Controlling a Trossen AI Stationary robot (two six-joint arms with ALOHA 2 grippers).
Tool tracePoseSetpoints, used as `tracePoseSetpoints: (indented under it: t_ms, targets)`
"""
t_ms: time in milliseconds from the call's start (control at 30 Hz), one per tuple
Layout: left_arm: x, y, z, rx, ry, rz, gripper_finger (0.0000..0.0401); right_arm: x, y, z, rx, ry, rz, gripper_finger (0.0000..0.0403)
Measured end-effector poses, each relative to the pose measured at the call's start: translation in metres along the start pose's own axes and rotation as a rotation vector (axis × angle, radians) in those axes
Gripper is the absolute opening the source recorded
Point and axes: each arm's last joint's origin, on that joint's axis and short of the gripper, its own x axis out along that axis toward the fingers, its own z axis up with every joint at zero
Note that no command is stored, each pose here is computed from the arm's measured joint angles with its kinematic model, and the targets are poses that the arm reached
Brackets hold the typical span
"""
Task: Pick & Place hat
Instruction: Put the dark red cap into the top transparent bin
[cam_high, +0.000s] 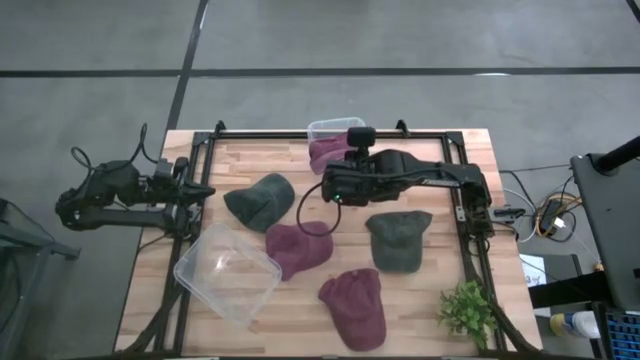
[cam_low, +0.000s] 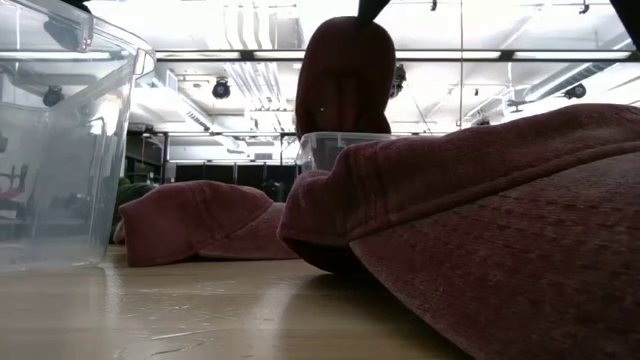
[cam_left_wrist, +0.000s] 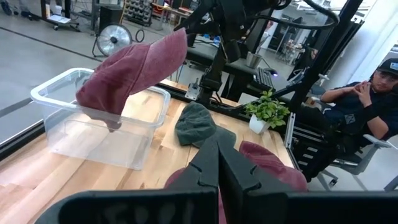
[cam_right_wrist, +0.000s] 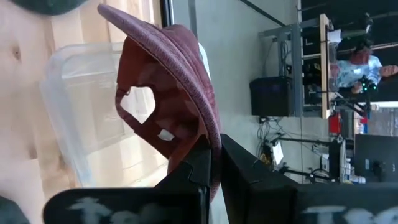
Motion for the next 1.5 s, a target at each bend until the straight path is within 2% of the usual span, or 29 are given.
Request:
tracePoseSetpoints:
  t_ms: [100, 267, 467, 733, 1000, 1200, 1500]
  targets:
    - [0.000, 0.000, 0.000, 0.000, 0.000, 0.000, 0.0000, 0.008, 0.007, -0.001, -0.007, 0.029, -0.001, 0.0012]
    - [0.000, 0.000, 0.000, 0.000, 0.000, 0.001, 0.0000, 0.033, 0.027, -0.007, -0.091, 0.129, -0.016, 0.0012]
    - [0.000, 0.000, 0.000, -0.001, -0.001, 0.001, 0.0000, 0.052, 0.045, -0.015, -0.102, 0.203, -0.060, 0.0012]
    - [0.000, 0.000, 0.000, -0.007, -0.001, 0.004, 0.0000, 0.046, 0.040, -0.012, -0.051, 0.174, -0.062, 0.0012]
    - [0.000, 0.000, 0.000, -0.007, -0.001, 0.004, 0.0000, 0.045, 0.037, -0.006, 0.012, 0.131, -0.115, 0.0012]
    - [0.000, 0.000, 0.000, -0.008, -0.001, 0.004, 0.0000, 0.061, 0.051, -0.010, -0.024, 0.154, -0.168, 0.0013]
    - [0.000, 0.000, 0.000, -0.008, -0.001, 0.003, 0.0000, 0.074, 0.067, -0.015, -0.058, 0.181, -0.170, 0.0016]
